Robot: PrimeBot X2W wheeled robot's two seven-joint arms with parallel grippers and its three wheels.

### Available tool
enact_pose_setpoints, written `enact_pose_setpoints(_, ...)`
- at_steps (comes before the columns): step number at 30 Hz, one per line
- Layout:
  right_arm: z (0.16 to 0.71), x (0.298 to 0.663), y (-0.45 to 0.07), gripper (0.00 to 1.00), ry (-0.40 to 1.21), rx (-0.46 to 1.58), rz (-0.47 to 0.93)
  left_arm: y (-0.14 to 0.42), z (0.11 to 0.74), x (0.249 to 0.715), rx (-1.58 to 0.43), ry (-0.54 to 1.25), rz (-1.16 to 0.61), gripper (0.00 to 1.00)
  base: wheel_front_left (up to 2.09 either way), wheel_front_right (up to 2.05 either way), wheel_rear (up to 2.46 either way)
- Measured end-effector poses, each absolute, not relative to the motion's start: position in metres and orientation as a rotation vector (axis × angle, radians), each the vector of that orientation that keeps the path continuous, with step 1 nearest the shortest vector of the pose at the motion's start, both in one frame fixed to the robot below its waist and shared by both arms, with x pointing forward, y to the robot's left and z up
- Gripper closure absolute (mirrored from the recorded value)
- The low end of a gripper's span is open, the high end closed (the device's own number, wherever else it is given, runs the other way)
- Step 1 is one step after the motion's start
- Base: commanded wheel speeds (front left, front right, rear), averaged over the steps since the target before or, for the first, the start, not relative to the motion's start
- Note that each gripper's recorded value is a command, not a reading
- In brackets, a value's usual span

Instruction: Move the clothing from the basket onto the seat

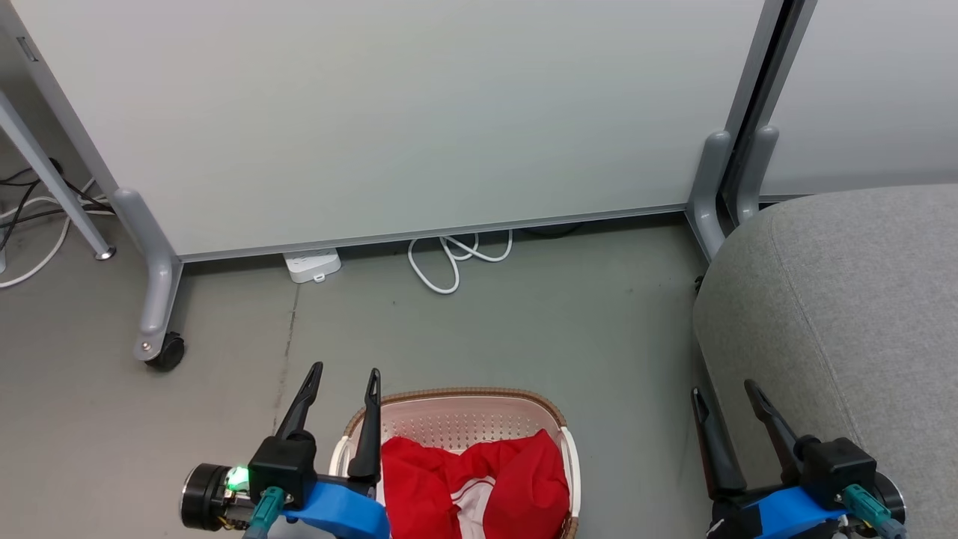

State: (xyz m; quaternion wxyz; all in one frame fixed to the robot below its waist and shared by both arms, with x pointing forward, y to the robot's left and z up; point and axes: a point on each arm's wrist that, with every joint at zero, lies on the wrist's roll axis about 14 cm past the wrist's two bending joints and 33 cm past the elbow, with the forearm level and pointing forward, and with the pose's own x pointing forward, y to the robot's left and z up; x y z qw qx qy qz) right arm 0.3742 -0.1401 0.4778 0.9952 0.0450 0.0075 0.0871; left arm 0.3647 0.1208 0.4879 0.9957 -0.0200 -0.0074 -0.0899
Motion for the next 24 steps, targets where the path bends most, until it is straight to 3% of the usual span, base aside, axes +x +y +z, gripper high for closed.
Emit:
enact_pose_setpoints(12, 0.471, 0.38, -0.151, 0.0, 0.034, 0.094, 0.14, 0.075, 0.474, 0.393, -0.028, 0.039, -0.373, 0.0, 0.0, 0.0, 0.0)
enact_pose_setpoints(24, 0.458, 0.409, -0.17, 0.0, 0.057, 0.089, 0.089, 0.008, 0.402, 0.426, 0.043, 0.248, -0.627, 0.0, 0.0, 0.0, 0.0)
